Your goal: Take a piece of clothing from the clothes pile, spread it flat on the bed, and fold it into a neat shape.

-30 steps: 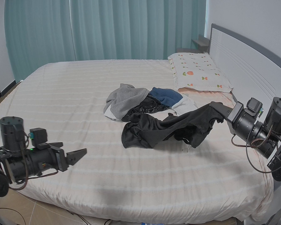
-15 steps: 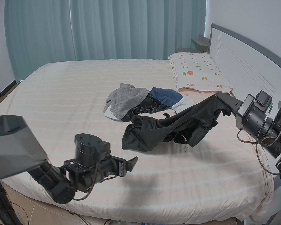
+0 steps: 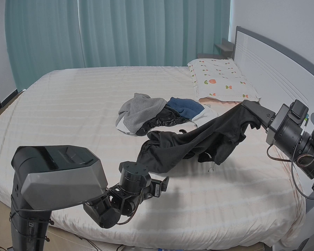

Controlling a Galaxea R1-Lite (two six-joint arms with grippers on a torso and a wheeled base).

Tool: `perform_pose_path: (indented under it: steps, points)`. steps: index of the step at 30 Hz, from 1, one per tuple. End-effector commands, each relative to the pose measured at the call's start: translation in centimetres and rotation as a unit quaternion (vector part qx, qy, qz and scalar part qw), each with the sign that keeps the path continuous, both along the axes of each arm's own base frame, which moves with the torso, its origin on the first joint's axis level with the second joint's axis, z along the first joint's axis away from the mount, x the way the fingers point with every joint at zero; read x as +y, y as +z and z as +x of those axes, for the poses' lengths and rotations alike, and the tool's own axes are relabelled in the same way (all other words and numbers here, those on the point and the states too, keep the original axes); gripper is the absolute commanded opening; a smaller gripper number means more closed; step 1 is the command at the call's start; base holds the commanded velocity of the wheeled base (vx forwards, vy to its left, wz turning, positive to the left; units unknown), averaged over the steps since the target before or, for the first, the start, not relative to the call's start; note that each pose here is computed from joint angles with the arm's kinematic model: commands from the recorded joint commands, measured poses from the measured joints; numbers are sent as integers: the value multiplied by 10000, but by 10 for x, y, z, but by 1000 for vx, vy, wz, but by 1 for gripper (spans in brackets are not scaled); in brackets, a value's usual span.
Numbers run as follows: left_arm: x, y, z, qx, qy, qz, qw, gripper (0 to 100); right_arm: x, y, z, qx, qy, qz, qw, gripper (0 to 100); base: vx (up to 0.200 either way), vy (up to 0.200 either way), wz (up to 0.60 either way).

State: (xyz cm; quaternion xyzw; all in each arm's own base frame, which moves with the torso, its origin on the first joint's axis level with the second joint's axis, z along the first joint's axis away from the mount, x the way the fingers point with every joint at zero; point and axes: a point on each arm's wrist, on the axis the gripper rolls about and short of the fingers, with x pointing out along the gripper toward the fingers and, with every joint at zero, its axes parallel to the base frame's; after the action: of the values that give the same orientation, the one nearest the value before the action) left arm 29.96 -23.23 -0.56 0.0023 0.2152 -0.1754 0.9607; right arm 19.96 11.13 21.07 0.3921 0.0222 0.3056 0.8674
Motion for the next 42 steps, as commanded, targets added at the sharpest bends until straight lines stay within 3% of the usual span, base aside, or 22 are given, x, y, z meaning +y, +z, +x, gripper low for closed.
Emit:
perform_pose_path:
  steps: [1,7,23,24,28,30,33,36,37,39,42]
  points:
    - [-5,-21,7,101,9,87,9999,100,2,0,-3,-6,74,11,10000,0,0,0,0]
    - [-17,-29,25,-72,63,-43,9999,100,3,0,-3,-6,82,11,10000,0,0,0,0]
    - [-27,-60,71,-529,764,-205,9955,100,1,0,-3,-8,66,7,10000,0,0,0,0]
    - [-25,-59,72,-574,798,-249,9948,0,1,0,-3,-2,74,1,10000,0,0,0,0]
    - [-21,-56,71,-554,872,-365,9940,0,2,-2,-1,34,83,-13,10000,0,0,0,0]
    - [-13,-36,64,-414,1074,-822,9899,0,2,-4,1,79,76,-29,9999,0,0,0,0]
    - [-5,-20,50,-207,1219,-1134,9858,0,2,-6,2,113,69,-47,9999,0,0,0,0]
    - [8,32,37,-431,1293,-1542,9786,0,2,-10,6,194,15,-90,9998,0,0,0,0]
    - [12,38,37,-475,1317,-1576,9775,0,1,-11,6,201,0,-94,9998,0,0,0,0]
    - [32,83,30,-709,1446,-1759,9712,0,-1,-13,9,241,-62,-116,9996,0,0,0,0]
    - [46,123,13,-672,1527,-1856,9684,0,-3,-15,12,280,-122,-126,9995,0,0,0,0]
